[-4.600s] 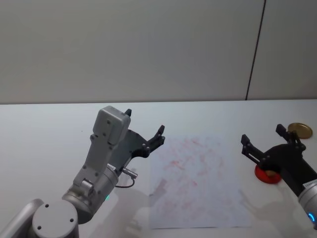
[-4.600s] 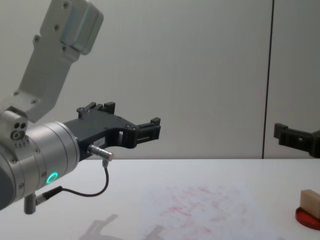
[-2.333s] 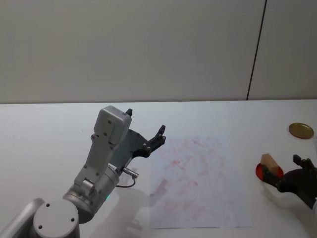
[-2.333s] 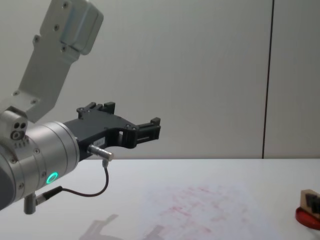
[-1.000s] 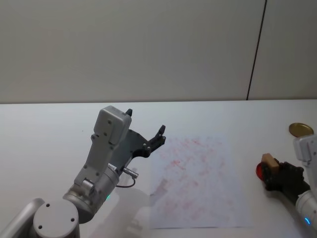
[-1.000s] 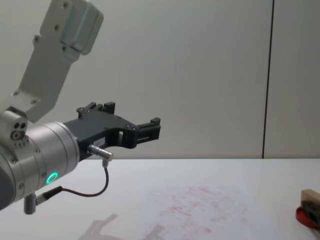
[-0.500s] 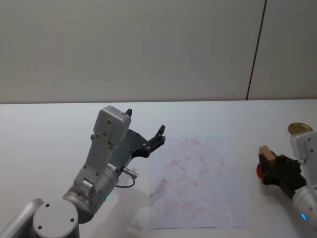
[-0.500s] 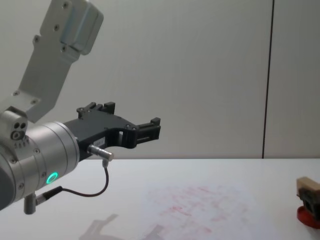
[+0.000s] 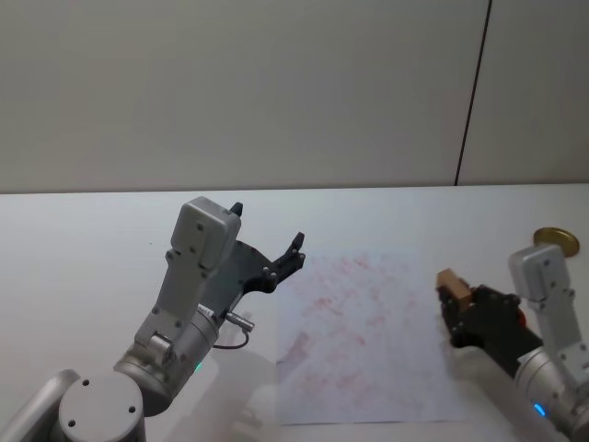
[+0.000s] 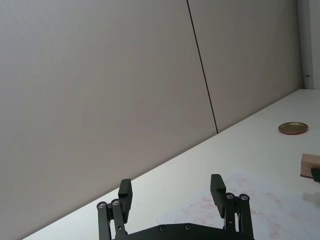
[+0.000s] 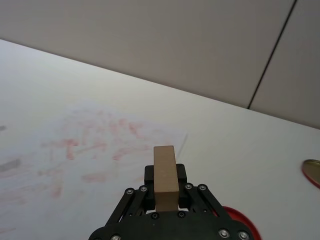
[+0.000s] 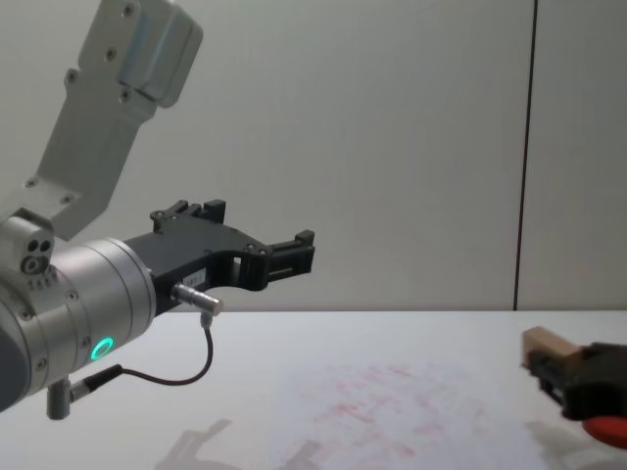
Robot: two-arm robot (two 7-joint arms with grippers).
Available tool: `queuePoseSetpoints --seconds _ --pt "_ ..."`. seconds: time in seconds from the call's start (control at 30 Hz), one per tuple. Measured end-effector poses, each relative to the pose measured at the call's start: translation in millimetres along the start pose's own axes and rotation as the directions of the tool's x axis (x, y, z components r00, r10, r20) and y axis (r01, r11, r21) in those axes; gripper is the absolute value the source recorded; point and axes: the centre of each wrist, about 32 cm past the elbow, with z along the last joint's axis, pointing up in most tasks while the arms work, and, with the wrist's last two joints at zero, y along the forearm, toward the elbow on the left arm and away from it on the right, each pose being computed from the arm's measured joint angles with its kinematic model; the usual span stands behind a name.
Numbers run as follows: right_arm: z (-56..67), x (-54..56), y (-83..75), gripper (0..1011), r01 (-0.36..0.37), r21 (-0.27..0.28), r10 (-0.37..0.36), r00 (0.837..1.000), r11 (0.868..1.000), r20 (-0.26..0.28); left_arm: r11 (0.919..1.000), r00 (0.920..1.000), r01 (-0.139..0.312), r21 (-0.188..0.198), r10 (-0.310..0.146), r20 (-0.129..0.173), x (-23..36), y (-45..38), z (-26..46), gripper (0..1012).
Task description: Use the one hand to pick up the stamp and affix it onto the A4 paper.
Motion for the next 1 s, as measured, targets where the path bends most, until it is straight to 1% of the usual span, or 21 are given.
queuePoseSetpoints --seconds 0.1,0.13,0.2,0.23,0.5,0.67,1.0 --pt "1.1 -5.9 -1.6 221 -0.039 -0.003 0.039 0.999 0.999 -0.010 1.0000 1.0000 0.000 0.000 0.000 0.000 0.0 0.0 0.0 993" --pt "1.5 -9.6 -2.6 221 -0.059 -0.006 0.059 0.998 0.998 -0.016 1.0000 1.0000 0.000 0.000 0.000 0.000 0.0 0.0 0.0 993" --pt "1.4 -12.6 -3.5 221 -0.077 -0.011 0.077 0.997 0.997 -0.023 1.0000 1.0000 0.000 0.000 0.000 0.000 0.0 0.0 0.0 993" --pt "1.2 -16.0 -4.6 220 -0.093 -0.015 0.093 0.995 0.996 -0.030 1.0000 1.0000 0.000 0.000 0.000 0.000 0.0 0.0 0.0 993" --pt "-2.0 -28.3 -9.0 221 -0.152 -0.043 0.149 0.987 0.987 -0.068 1.0000 1.0000 0.000 0.000 0.000 0.000 0.0 0.0 0.0 993" --pt "-4.8 -33.9 -11.4 220 -0.174 -0.061 0.168 0.981 0.983 -0.093 1.0000 1.0000 0.000 0.000 0.000 0.000 0.0 0.0 0.0 993" --pt "-9.7 -38.4 -13.8 221 -0.190 -0.088 0.179 0.976 0.978 -0.124 1.0000 1.0000 0.000 0.000 0.000 0.000 0.0 0.0 0.0 993"
